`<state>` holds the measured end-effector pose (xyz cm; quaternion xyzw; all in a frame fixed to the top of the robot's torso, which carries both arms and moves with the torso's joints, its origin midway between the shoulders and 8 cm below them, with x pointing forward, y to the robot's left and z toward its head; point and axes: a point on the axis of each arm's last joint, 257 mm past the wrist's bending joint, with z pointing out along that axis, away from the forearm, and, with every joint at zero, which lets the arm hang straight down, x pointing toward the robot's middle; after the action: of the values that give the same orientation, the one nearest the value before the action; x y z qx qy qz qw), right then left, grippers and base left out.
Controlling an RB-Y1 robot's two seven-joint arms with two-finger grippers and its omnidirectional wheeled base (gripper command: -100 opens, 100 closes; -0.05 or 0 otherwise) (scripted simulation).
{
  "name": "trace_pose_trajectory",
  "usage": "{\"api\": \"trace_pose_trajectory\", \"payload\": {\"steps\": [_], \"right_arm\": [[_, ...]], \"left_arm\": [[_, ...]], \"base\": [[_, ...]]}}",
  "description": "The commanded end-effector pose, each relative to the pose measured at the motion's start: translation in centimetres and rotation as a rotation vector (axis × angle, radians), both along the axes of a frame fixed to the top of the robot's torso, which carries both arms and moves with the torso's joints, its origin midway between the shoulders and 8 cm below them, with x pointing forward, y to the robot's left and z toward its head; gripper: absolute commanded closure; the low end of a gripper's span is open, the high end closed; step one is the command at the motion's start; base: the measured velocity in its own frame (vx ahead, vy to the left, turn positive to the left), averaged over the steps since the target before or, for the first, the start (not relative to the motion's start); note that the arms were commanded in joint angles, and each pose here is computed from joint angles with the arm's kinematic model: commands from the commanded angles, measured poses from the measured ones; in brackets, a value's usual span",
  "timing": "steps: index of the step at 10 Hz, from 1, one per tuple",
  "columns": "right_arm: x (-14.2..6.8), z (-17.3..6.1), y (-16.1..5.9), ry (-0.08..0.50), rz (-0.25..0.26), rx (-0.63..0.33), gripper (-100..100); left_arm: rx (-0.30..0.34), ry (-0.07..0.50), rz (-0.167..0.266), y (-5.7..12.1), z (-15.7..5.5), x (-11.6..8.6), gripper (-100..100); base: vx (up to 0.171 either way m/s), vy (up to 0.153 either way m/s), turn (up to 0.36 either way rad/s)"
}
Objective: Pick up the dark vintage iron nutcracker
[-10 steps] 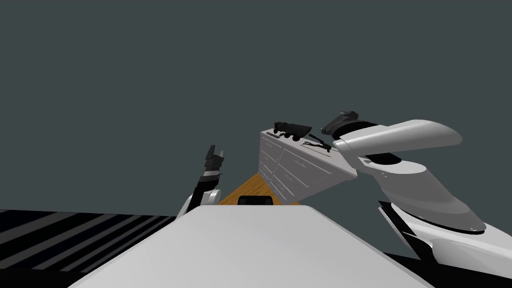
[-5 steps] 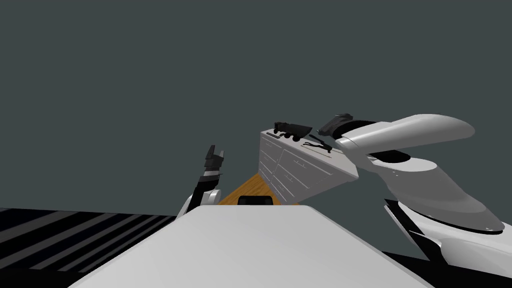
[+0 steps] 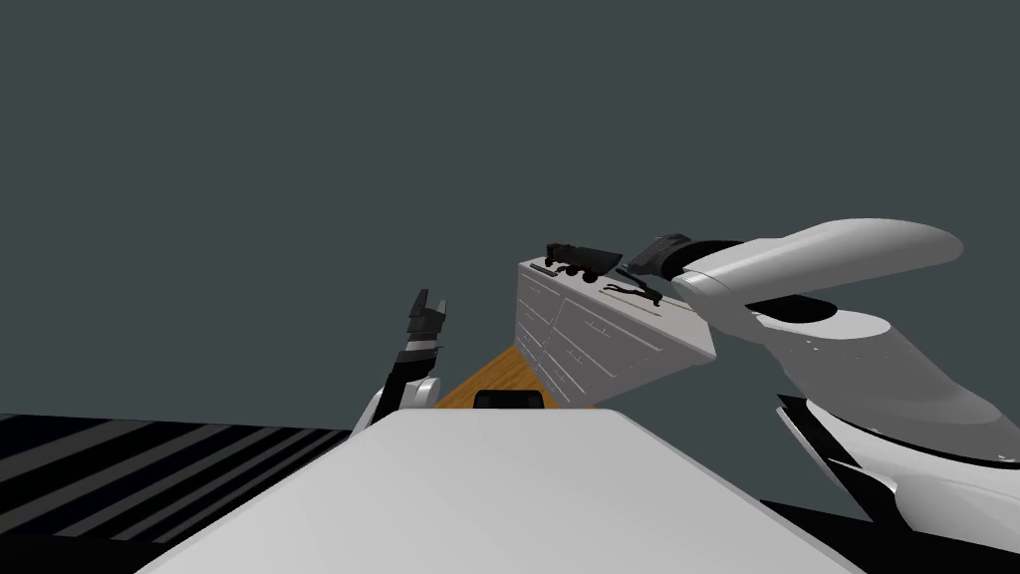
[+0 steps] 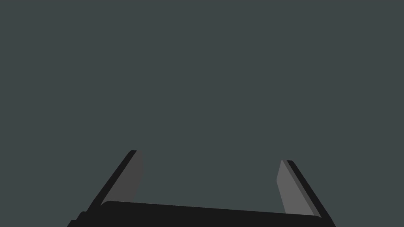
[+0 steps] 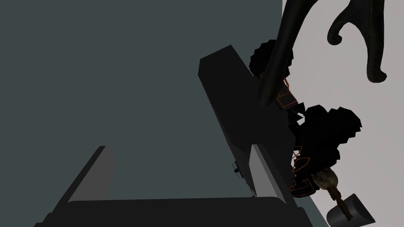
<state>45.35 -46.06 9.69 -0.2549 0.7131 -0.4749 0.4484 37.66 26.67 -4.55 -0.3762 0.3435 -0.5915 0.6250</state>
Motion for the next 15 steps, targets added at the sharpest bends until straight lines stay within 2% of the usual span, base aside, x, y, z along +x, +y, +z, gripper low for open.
{"api": "trace_pose_trajectory", "payload": {"steps": [1,2,4,5,6,7,8,9,10,11,12,13,15], "right_arm": [[0.0,-0.4,0.3,0.015,0.015,0.014,-100],[-0.4,-0.7,0.3,0.036,0.003,0.044,-100],[-0.2,-1.5,1.0,0.062,0.029,0.068,-100],[-0.7,-1.9,0.9,0.085,0.012,0.093,-100],[-0.6,-2.5,1.4,0.105,0.031,0.109,-100],[-0.6,-2.7,1.6,0.111,0.037,0.114,-100],[-1.1,-3.2,1.5,0.141,0.021,0.139,-100],[-1.1,-3.7,2.0,0.16,0.038,0.154,-100],[-1.6,-4.3,1.9,0.191,0.019,0.175,-100],[-1.7,-4.8,2.3,0.207,0.033,0.187,-100],[-2.3,-5.3,2.1,0.239,0.011,0.205,-100],[-2.3,-5.7,2.5,0.253,0.022,0.214,-100],[-3.6,-7.1,2.1,0.324,-0.017,0.247,-100]], "left_arm": [[0.0,0.0,0.0,0.0,0.0,0.0,0],[0.0,0.0,0.0,0.0,0.0,0.0,0],[0.0,0.0,0.0,0.0,0.0,0.0,0],[0.0,0.0,0.0,0.0,0.0,0.0,0],[0.0,0.0,0.0,0.0,0.0,0.0,0],[0.0,0.0,0.0,0.0,0.0,0.0,0],[0.0,0.0,0.0,0.0,0.0,0.0,0],[0.0,0.0,0.0,0.0,0.0,0.0,0],[0.0,0.0,0.0,0.0,0.0,0.0,0],[0.0,0.0,0.0,0.0,0.0,0.0,0],[0.0,0.0,0.0,0.0,0.0,0.0,0],[0.0,0.0,0.0,0.0,0.0,0.0,0],[0.0,0.0,0.0,0.0,0.0,0.0,0]], "base": [[0.0,0.0,0.0],[0.01,-0.021,0.019],[0.009,-0.02,0.009],[0.011,-0.023,0.02],[0.011,-0.025,0.011],[0.003,-0.013,-0.001],[0.009,-0.024,0.016],[0.013,-0.028,0.011],[0.016,-0.037,0.012],[0.012,-0.032,0.009],[0.011,-0.031,0.013],[0.009,-0.026,0.007],[0.024,-0.044,0.005]]}}
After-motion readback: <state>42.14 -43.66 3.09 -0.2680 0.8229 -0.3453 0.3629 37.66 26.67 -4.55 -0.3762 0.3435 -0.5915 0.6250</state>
